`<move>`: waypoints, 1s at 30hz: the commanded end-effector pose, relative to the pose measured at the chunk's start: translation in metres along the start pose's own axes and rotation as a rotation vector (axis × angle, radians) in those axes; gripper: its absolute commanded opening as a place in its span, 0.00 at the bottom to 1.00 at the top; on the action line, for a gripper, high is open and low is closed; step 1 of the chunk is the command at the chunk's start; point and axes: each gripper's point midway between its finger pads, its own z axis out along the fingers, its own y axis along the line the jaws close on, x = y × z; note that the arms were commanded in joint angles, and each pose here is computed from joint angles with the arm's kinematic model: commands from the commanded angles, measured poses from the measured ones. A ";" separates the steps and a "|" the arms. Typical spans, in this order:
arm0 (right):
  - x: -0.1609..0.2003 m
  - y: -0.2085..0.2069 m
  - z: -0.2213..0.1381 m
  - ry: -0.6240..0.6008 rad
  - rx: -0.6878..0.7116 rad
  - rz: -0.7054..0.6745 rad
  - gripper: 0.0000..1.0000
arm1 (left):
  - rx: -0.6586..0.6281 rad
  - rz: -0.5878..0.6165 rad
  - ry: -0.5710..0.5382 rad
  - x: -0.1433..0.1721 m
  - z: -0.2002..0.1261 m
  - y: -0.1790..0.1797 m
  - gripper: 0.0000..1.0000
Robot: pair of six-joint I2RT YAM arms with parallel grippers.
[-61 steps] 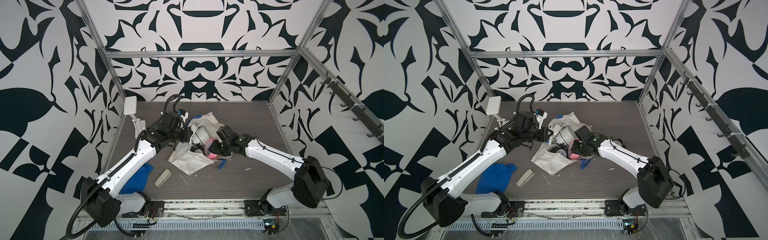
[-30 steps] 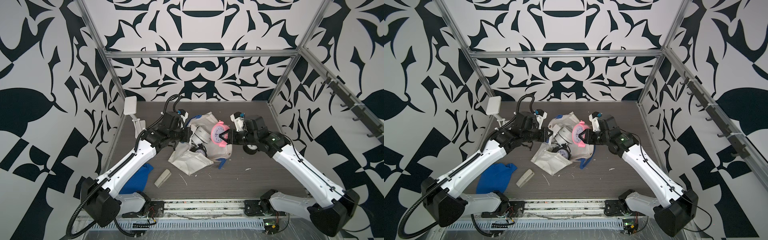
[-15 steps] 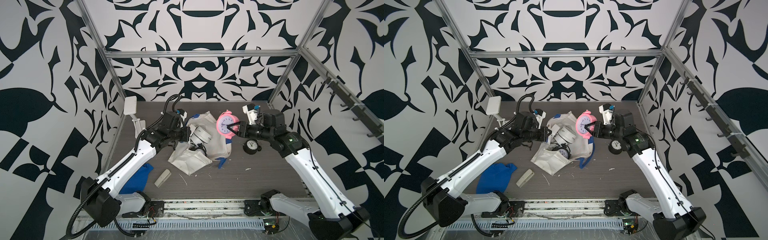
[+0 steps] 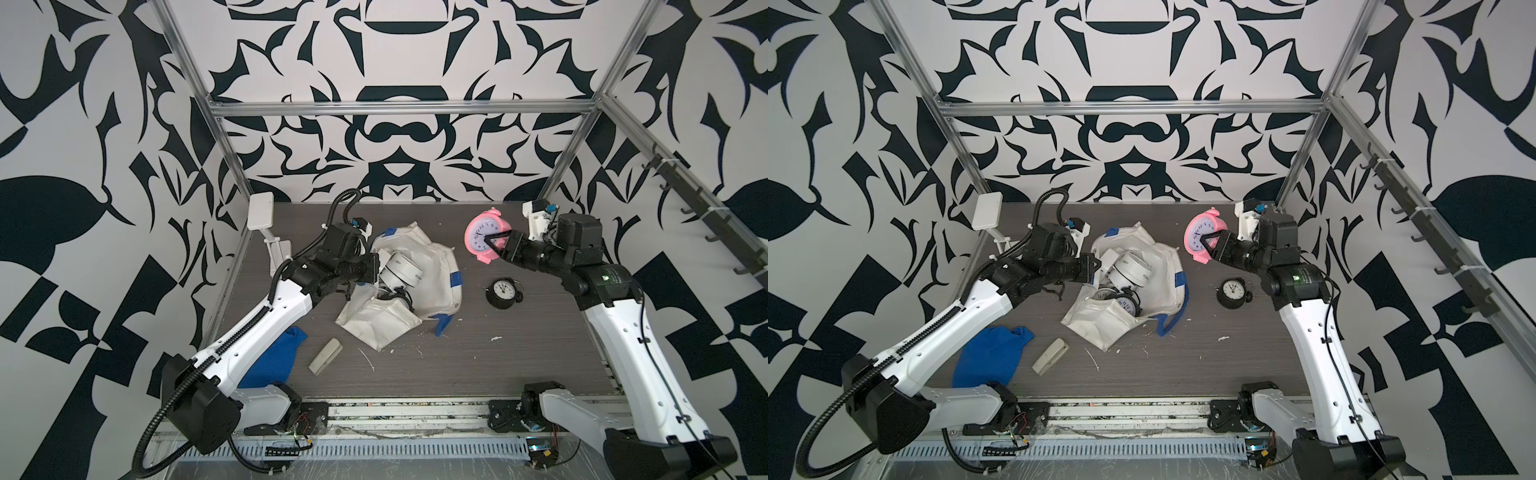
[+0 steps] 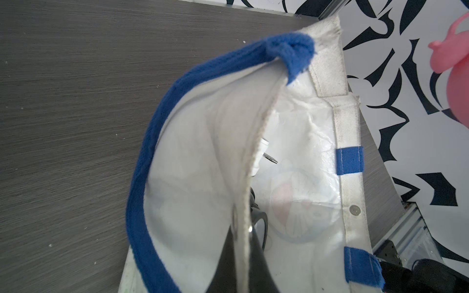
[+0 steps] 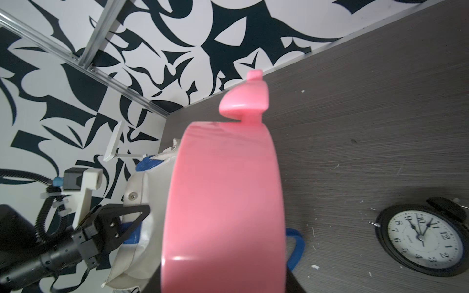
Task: Take the alarm clock out of the canvas bag
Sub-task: Place the alarm at the center of the board.
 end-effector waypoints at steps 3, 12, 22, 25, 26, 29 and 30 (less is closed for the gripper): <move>-0.022 -0.021 0.027 -0.053 0.052 0.003 0.25 | 0.036 0.008 -0.034 -0.010 -0.012 -0.012 0.00; -0.013 -0.074 0.097 0.054 0.100 0.112 0.26 | 0.037 0.004 -0.040 -0.006 -0.018 -0.010 0.00; 0.001 -0.120 0.154 0.160 0.094 0.243 0.26 | 0.029 -0.001 -0.034 -0.001 -0.021 -0.008 0.00; 0.006 -0.131 0.166 0.187 0.090 0.278 0.26 | 0.026 0.000 -0.037 -0.001 -0.022 -0.007 0.00; 0.006 -0.135 0.169 0.193 0.088 0.289 0.26 | 0.027 0.000 -0.040 -0.001 -0.022 -0.007 0.00; 0.008 -0.144 0.178 0.208 0.085 0.326 0.26 | 0.025 0.000 -0.038 -0.001 -0.021 -0.007 0.00; 0.009 -0.146 0.180 0.213 0.082 0.335 0.26 | 0.026 -0.001 -0.034 0.000 -0.021 -0.006 0.00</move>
